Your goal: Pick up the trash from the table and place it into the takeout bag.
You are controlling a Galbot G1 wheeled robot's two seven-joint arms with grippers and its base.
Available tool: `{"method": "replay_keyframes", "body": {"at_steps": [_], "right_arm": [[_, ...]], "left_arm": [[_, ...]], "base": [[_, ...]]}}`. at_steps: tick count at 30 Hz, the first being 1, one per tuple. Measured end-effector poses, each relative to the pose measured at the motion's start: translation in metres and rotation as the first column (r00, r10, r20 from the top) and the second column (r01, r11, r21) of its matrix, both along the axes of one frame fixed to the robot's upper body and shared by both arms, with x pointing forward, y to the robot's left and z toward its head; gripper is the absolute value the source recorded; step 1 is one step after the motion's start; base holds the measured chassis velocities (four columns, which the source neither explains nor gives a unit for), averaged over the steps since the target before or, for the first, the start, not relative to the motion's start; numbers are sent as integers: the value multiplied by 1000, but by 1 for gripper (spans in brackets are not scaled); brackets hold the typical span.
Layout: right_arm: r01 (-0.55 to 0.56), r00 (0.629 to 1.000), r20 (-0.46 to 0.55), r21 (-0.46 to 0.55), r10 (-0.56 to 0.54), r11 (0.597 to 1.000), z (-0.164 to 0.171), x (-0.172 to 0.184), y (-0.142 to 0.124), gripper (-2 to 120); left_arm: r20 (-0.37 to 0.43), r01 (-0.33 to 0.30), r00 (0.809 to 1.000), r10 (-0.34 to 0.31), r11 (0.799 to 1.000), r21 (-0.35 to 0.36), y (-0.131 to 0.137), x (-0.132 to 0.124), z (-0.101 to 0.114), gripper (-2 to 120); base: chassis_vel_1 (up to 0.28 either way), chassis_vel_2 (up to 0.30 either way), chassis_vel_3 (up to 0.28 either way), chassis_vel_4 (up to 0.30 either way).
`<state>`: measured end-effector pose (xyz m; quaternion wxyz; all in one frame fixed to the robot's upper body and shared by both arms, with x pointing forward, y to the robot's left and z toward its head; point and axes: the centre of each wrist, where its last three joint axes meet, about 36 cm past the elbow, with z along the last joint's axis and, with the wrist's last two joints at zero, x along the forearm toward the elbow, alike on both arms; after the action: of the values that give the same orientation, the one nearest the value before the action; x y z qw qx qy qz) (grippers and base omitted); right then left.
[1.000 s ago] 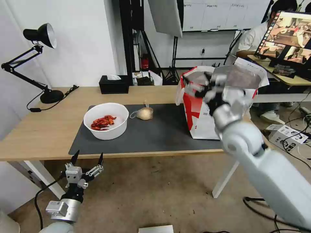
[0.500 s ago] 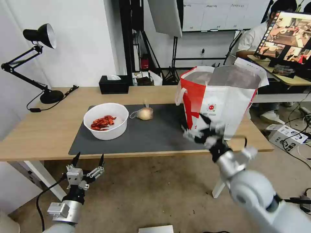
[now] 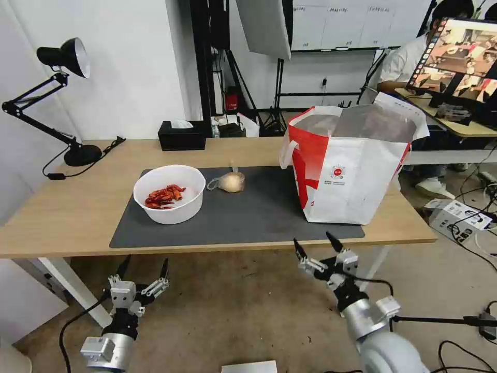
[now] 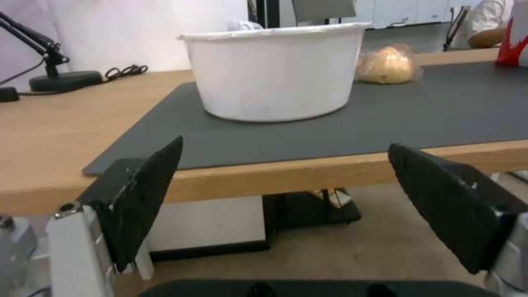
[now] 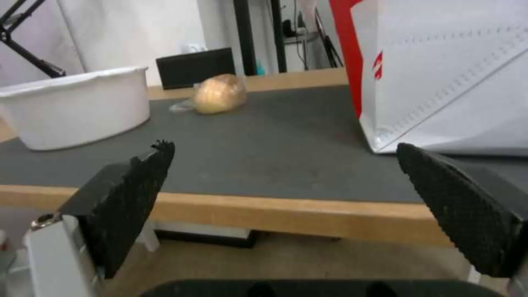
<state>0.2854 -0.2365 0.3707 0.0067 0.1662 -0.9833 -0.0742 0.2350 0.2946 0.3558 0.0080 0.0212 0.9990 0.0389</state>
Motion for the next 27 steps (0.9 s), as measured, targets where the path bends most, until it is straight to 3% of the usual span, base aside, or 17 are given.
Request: {"method": "replay_keyframes", "body": {"at_steps": [27], "right_arm": [[-13,1000,-13,8,13,1000,-1,-4,9,100]], "left_arm": [[-1,1,1000,-1,1000,6,1,-3,-2,100]], "base": [[0,0,0,0]]}}
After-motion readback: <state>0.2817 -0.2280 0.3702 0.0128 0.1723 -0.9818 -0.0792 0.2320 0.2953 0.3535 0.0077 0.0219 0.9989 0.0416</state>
